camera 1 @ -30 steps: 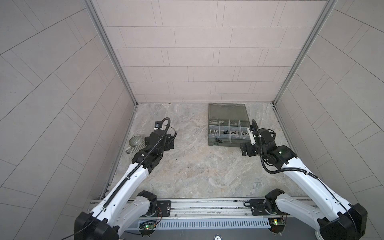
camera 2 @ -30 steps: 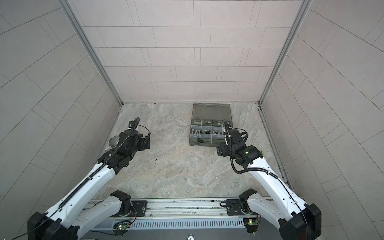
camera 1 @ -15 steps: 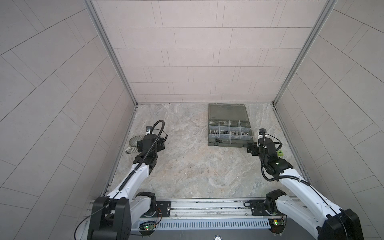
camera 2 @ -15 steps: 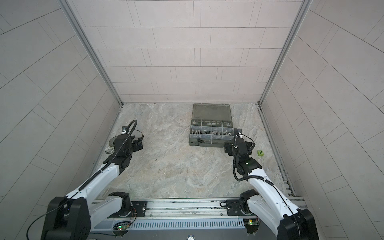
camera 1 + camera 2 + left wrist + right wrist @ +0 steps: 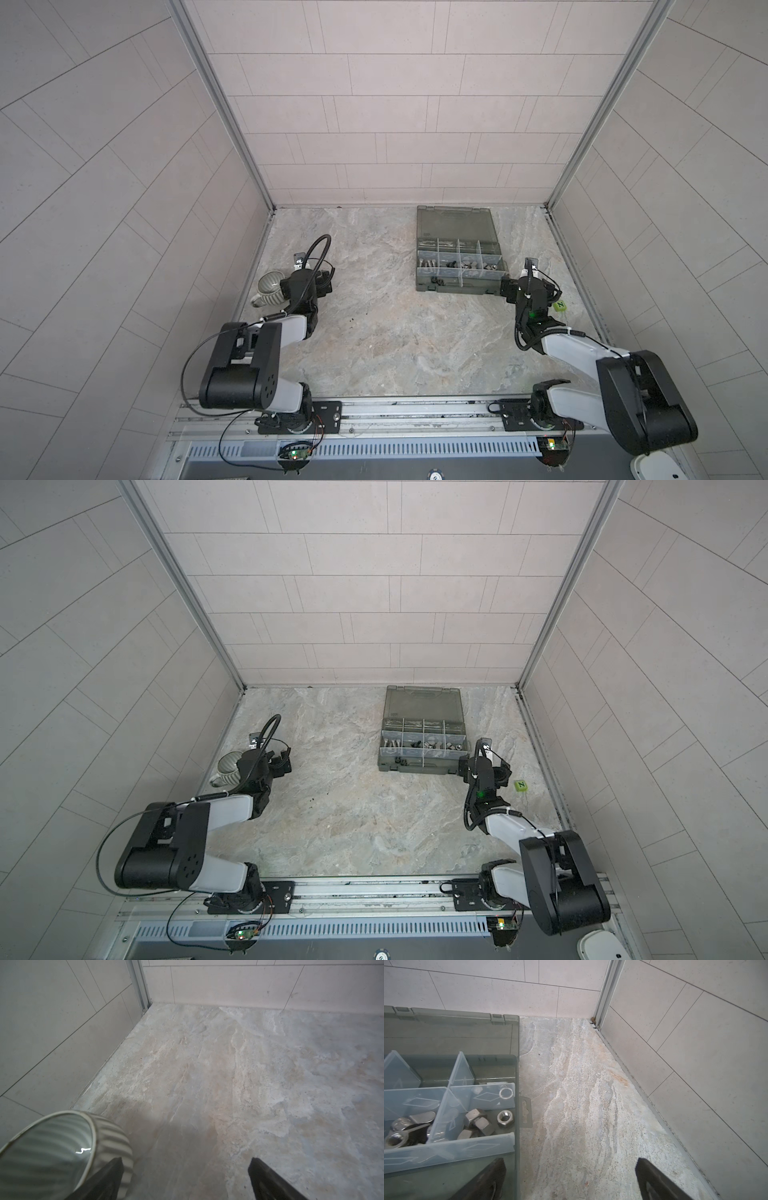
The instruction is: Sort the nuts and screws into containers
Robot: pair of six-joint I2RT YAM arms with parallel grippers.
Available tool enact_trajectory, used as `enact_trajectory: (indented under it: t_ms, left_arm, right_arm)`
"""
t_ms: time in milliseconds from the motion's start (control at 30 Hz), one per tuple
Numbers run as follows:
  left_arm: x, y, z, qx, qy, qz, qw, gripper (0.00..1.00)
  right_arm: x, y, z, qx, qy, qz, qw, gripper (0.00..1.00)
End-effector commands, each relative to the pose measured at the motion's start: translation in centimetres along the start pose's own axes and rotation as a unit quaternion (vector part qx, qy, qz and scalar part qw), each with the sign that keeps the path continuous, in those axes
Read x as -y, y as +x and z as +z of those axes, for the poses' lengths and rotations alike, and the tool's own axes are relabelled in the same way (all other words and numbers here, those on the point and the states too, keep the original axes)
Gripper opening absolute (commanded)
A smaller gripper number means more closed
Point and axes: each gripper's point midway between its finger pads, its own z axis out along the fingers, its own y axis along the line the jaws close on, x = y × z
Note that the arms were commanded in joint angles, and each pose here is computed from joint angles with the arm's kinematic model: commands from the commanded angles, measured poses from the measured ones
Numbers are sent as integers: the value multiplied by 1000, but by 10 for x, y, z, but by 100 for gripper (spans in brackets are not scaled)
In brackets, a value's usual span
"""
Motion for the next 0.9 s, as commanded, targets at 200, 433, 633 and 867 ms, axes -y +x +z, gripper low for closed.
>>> enact_trajectory:
  t_ms: [200,433,633,867]
  left_arm:
    - [15,-11,4,56,45,4,997,100]
    - [14,-9,10,43,38,4,998,100]
    - [14,-9,9,43,36,5,998,100]
    - [17,-10,8,42,23,22,999,100]
  right_arm:
    - [-1,-8,25,49,-16,32,998,99]
    - [-29,-4,36,42,-78,-5,996,99]
    - [-29,-5,40,43,-72,-1,996,99]
    - [-29,-6,40,46,-72,-4,996,99]
